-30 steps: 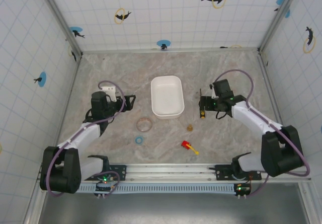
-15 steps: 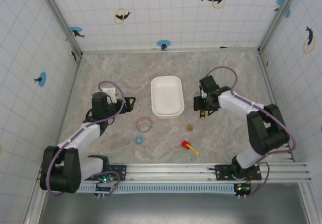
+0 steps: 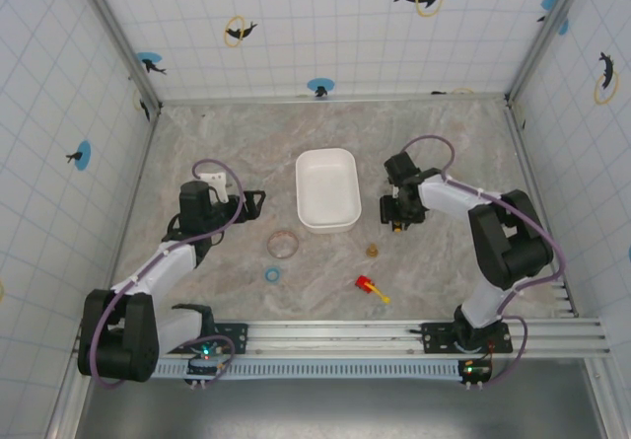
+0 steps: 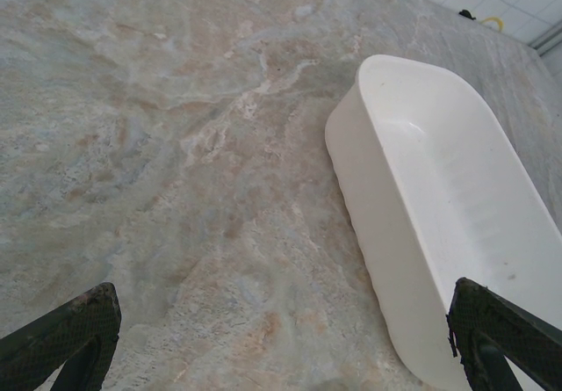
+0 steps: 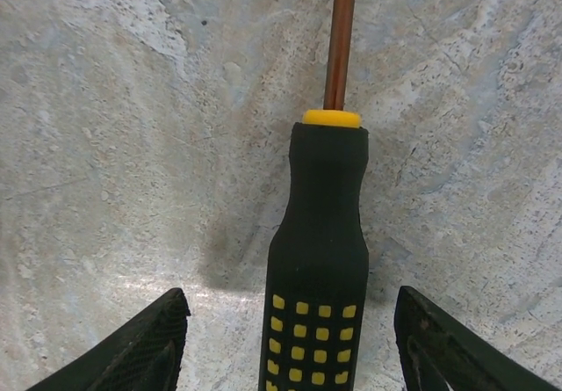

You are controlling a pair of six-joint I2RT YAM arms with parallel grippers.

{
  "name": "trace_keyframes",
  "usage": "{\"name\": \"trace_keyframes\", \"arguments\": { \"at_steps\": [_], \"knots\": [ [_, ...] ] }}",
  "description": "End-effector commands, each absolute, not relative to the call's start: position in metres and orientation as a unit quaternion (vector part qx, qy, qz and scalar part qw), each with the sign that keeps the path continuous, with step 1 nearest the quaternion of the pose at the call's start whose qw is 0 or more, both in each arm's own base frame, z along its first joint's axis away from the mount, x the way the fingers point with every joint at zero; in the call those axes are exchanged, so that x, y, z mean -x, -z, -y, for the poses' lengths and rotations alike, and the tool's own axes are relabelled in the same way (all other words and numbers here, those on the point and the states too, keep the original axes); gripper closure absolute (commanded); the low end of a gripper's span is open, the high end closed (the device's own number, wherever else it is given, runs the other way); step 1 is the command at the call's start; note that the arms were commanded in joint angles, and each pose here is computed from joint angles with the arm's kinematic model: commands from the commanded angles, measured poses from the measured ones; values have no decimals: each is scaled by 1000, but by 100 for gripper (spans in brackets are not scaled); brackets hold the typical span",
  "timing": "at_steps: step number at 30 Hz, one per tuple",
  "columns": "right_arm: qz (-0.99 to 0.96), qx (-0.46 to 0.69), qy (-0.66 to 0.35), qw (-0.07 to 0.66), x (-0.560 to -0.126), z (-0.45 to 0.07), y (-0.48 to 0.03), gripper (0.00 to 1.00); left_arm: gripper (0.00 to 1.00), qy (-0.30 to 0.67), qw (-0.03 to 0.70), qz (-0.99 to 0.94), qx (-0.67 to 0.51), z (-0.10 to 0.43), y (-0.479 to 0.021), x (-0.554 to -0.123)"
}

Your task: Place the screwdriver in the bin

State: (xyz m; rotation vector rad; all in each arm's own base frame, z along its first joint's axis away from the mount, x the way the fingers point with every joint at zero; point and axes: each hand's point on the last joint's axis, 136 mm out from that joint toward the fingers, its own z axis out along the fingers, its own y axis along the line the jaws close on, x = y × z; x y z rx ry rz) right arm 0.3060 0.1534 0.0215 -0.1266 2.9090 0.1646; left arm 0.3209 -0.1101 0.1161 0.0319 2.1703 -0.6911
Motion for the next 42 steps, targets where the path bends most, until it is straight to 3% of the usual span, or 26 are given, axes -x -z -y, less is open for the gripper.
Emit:
{"name": "trace_keyframes", "arguments": {
  "at_steps": [1,7,12,16,20,27,34,42],
  "knots": [
    [-991,43,-55,114,-313,-158,-26,37,3,276,416,-866,-7,111,-117,-319],
    [-992,41,-54,110,-314,-158,-23,45,2,272,414,-869,-3,109,-116,-319],
    [-992,42,-57,101,-313,-160,-19,69,2,272,410,-871,-5,110,-115,-318],
    [-992,41,-55,101,-312,-159,-18,80,2,271,412,-870,-8,110,-117,-317],
    [-992,38,-56,107,-314,-157,-22,99,2,268,412,-871,-7,109,-116,-316],
    [-982,12,-128,140,-328,-165,-53,100,3,268,413,-870,-9,110,-117,-316],
    [-917,-38,-300,260,-375,-193,-164,100,2,270,412,-870,-10,110,-116,-318],
    [-857,-42,-364,361,-386,-240,-270,100,2,272,415,-868,-8,110,-117,-320]
  ]
}}
